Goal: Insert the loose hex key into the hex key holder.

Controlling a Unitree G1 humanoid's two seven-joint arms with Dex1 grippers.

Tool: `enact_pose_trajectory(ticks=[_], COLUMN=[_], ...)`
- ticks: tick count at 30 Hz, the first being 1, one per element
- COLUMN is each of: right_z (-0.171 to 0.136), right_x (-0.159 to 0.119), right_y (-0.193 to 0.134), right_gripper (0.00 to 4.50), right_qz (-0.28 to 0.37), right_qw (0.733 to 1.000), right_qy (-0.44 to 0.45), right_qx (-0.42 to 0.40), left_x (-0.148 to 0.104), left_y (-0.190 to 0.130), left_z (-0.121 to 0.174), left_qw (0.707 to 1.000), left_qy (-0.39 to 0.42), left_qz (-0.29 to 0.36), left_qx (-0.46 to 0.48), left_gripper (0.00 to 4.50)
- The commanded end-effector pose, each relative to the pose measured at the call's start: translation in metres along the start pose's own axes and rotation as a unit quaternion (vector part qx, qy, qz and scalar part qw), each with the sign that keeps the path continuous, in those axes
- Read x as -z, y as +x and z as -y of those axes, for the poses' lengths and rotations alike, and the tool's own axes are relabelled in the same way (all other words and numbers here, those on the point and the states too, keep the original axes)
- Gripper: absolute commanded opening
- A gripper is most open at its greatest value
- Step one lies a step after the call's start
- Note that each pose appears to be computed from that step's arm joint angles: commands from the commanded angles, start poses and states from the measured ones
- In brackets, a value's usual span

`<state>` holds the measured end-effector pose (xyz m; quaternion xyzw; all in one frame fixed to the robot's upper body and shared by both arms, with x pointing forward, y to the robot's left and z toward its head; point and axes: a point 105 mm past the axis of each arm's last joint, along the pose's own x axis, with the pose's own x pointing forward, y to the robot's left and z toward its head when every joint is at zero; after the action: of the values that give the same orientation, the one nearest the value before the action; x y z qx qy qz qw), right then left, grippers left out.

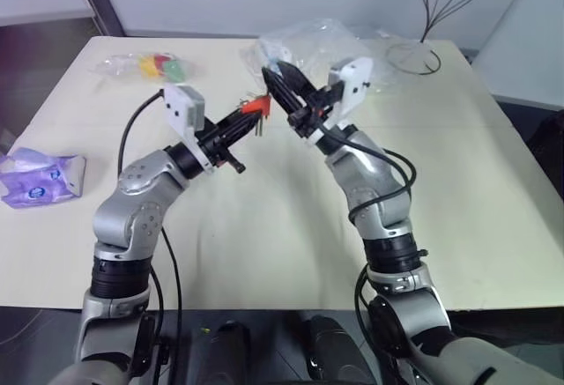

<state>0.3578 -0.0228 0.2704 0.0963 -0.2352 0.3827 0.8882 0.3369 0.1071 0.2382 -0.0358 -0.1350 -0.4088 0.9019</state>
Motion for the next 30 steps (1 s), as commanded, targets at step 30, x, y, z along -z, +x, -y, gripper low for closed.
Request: enact_pose_trajectory(ticks=[30], right_z=[0.042], right_x=[-0.018], right_y=[-0.101], right_gripper=[1.82], right_qz=[-0.054], right_qw=[0.981], right_qy=[-0.089], right_qx=[0.163], left_x=[0.104], left_y=[0.036], left_z=[0.029], left_qw=[0.886], left_qy=[-0.438], left_qz=[-0.149], left_qx=[0.043], left_gripper=[0.00])
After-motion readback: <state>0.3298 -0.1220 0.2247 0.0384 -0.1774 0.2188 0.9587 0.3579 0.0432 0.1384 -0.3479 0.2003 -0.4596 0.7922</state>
